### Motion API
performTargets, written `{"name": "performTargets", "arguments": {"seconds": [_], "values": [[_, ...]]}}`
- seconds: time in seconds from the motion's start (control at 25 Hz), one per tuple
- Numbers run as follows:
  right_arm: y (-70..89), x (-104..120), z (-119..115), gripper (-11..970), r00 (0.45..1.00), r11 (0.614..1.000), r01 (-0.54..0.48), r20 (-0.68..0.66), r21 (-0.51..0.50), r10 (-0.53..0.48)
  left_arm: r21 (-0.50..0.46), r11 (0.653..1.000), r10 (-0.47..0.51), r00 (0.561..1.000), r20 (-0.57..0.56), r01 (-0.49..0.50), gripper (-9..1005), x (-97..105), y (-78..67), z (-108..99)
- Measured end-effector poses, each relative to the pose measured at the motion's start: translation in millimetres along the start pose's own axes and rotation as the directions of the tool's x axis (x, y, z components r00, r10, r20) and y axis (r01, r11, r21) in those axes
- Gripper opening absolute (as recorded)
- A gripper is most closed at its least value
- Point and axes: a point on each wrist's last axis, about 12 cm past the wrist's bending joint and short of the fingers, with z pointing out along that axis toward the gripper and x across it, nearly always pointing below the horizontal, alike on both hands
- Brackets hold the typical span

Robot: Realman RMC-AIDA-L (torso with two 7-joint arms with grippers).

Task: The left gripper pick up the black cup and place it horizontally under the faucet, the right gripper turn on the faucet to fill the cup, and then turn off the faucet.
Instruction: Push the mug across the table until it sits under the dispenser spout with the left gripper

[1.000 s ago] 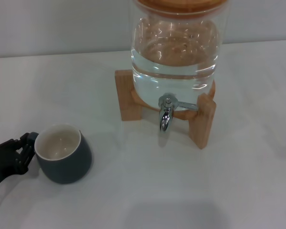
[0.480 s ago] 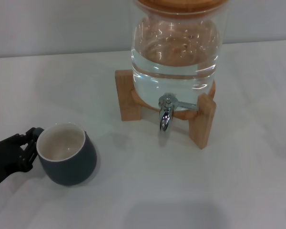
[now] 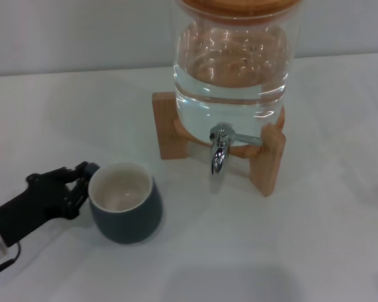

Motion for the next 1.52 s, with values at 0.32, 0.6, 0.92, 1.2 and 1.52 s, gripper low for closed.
{"name": "performTargets", "arguments": {"seconds": [0.32, 0.6, 0.92, 1.2, 1.52], "values": [[0.2, -1, 0, 827, 1.000, 1.000, 0.000, 0.005, -0.003, 0.000, 0.096, 0.995, 0.027, 0.997, -0.067, -0.021, 161, -12, -6.5, 33], [0.7, -1, 1, 827, 1.000, 1.000, -0.002, 0.012, -0.008, 0.002, 0.151, 0.988, 0.054, 0.991, -0.125, -0.034, 161, -17, -15.4, 58], [1.1, -2, 1, 827, 1.000, 1.000, -0.004, 0.018, -0.012, 0.004, 0.172, 0.983, 0.093, 0.980, -0.177, -0.062, 160, -17, -27.2, 78], [1.4, -2, 2, 827, 1.000, 1.000, -0.004, 0.019, -0.014, 0.005, 0.160, 0.981, 0.139, 0.977, -0.161, -0.113, 159, -23, -37.8, 90], [1.6, -2, 2, 827, 1.000, 1.000, -0.005, 0.019, -0.016, 0.005, 0.163, 0.976, 0.173, 0.971, -0.167, -0.145, 158, -26, -44.5, 99]]}}
